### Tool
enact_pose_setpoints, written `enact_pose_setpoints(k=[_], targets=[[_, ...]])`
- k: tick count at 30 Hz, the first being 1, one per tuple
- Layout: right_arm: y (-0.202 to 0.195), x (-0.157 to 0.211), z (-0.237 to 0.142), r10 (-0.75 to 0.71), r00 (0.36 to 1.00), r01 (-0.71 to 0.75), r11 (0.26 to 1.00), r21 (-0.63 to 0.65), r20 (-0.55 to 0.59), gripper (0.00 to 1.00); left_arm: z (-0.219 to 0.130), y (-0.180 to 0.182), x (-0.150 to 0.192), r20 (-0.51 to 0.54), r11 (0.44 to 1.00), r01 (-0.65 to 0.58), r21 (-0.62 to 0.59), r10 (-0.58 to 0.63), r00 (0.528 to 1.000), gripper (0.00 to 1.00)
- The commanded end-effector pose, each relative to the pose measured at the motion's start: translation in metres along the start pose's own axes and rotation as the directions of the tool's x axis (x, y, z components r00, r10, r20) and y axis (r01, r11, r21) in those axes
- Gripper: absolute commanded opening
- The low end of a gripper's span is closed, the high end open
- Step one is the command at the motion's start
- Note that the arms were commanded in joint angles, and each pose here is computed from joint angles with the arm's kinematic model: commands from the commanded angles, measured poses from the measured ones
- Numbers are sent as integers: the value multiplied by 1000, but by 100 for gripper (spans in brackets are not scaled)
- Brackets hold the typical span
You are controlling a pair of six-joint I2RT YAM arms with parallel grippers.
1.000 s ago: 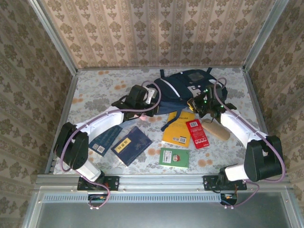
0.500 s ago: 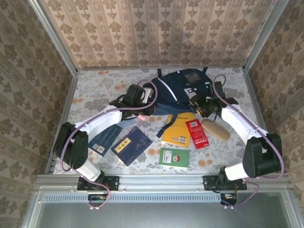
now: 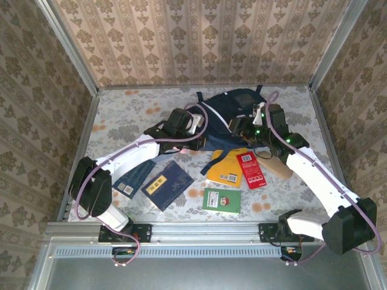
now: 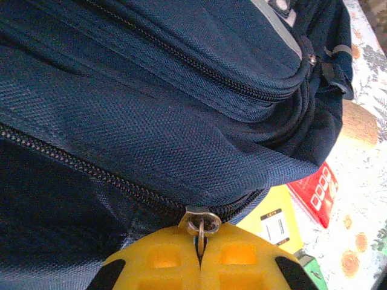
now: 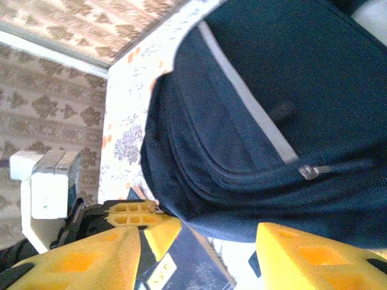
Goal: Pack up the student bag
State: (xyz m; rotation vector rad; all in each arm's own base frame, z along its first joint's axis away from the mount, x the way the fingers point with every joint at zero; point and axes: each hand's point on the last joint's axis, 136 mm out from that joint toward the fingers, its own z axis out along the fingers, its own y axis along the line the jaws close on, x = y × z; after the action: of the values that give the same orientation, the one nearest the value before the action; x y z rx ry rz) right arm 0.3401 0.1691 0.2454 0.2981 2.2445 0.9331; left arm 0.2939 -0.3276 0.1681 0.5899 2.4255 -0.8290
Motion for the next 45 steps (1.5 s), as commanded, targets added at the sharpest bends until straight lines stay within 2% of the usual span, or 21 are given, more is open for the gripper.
enact_pose_setpoints(k=[1,3,5,8,11,15,18,22,27,29,34,35,38,41,45], targets=[[35,-4,2,-308,949,314,942,-118,66,52,-33,-27,-28,95,997,-46,65,40,995,0],[53,8,4,-504,856,516,842,-156,116,54,-36,-26,-27,95,997,-45,65,39,995,0],[63,24,6,-692,707,707,688,-162,147,60,-36,-28,-26,89,996,-43,78,36,995,0],[55,37,16,-849,523,849,510,-138,78,63,-37,-31,-26,84,994,-40,101,32,996,0],[46,45,26,-923,382,916,371,-154,42,62,-41,-35,-25,86,992,-44,119,34,996,0],[42,70,30,-971,231,944,207,-256,67,61,-49,-33,-25,96,991,-43,127,31,995,0],[35,80,34,-989,124,954,95,-285,86,64,-58,-31,-25,118,990,-43,138,26,993,0],[37,78,43,-992,75,957,42,-288,105,65,-62,-33,-21,133,984,-43,173,20,991,0],[49,71,54,-984,104,958,60,-280,146,63,-65,-36,-12,133,979,-45,196,19,991,0],[44,72,67,-986,112,959,75,-273,124,61,-67,-39,-11,138,975,-50,215,20,990,0],[32,78,84,-994,72,969,51,-244,81,55,-72,-50,-11,136,963,-64,261,28,990,0],[30,84,85,-996,51,966,30,-256,75,51,-73,-52,-11,137,962,-66,266,30,990,0],[26,99,86,-997,-4,960,-24,-280,71,29,-77,-56,-12,145,960,-77,268,39,989,0],[19,103,85,-998,-38,959,-52,-277,57,0,-82,-48,-12,147,973,-91,213,60,987,0],[15,102,74,-992,-102,964,-117,-237,72,0,-85,-25,-11,127,992,-79,102,66,990,0]])
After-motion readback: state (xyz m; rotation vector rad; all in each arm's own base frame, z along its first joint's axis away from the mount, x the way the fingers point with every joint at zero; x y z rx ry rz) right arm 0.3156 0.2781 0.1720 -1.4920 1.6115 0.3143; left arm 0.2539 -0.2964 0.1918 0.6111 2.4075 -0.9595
